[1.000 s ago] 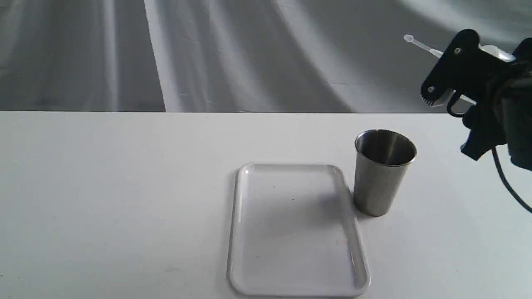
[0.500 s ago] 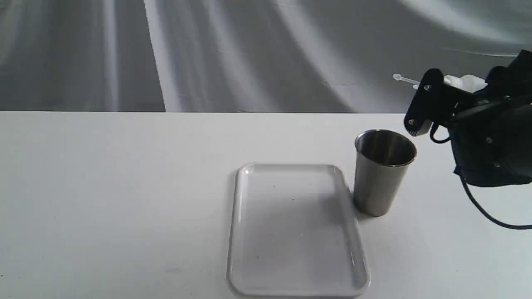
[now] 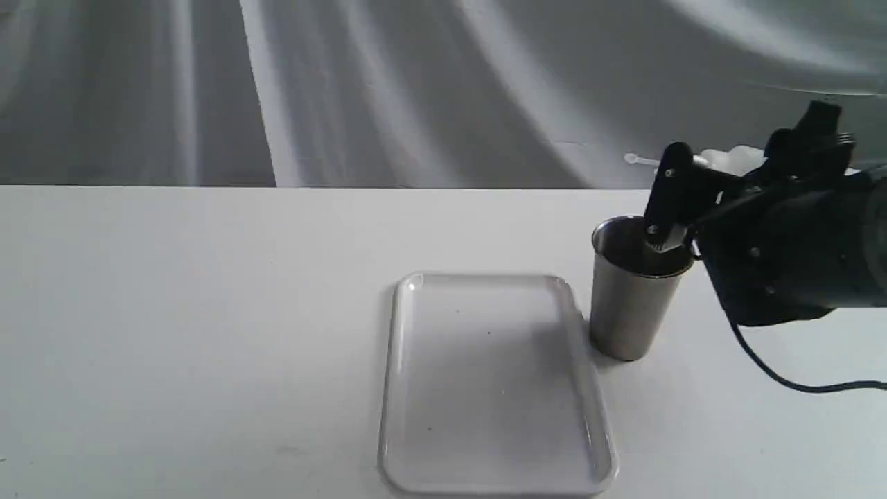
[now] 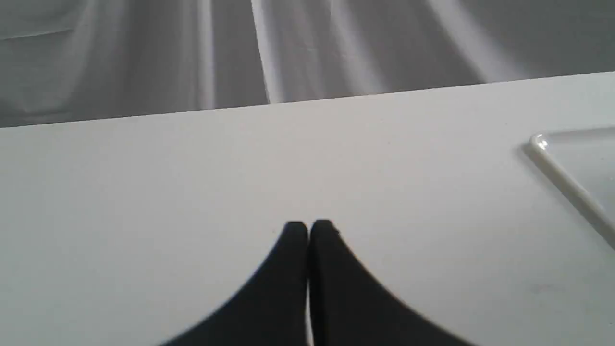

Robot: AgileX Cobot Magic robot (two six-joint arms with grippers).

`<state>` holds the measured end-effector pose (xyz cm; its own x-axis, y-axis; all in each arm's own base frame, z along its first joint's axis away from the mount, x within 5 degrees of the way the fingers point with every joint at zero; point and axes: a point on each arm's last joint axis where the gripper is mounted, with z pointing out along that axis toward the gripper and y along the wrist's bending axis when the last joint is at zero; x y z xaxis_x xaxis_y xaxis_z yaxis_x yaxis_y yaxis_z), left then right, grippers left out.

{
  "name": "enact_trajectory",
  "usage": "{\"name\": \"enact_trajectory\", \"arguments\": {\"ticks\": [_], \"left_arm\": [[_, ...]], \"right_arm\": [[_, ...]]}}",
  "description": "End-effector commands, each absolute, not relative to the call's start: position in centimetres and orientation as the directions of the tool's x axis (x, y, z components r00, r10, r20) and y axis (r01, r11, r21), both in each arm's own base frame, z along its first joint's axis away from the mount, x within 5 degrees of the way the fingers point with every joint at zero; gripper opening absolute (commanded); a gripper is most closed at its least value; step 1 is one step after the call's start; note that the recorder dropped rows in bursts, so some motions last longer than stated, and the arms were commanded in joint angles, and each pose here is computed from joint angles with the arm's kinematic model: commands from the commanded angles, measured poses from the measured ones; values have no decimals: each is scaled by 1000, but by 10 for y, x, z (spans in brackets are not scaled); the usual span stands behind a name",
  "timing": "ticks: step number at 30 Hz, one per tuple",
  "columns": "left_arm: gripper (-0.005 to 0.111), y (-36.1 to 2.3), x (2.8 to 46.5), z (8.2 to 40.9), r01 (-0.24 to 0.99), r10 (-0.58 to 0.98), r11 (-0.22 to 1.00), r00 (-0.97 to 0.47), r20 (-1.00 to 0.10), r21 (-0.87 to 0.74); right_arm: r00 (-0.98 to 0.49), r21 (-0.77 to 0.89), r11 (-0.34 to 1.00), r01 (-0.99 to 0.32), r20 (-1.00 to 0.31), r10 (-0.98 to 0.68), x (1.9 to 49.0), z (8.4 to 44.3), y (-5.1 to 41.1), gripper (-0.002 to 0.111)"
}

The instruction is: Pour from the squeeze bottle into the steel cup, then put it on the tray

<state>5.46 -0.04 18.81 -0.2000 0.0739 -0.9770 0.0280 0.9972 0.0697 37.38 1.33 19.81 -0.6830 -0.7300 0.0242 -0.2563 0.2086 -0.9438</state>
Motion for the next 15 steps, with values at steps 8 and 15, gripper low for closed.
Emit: {"name": "enact_trajectory", "arguments": {"ticks": [8, 15], "left_arm": [[0, 0, 55, 187, 26, 71, 997, -195, -978, 68], [0, 0, 55, 187, 25, 68, 998, -195, -978, 65]], "right_arm": [[-658, -954, 69, -292, 148, -739, 374, 207, 18, 34], [-672, -957, 62, -282, 151, -725, 373, 209, 17, 34]]}}
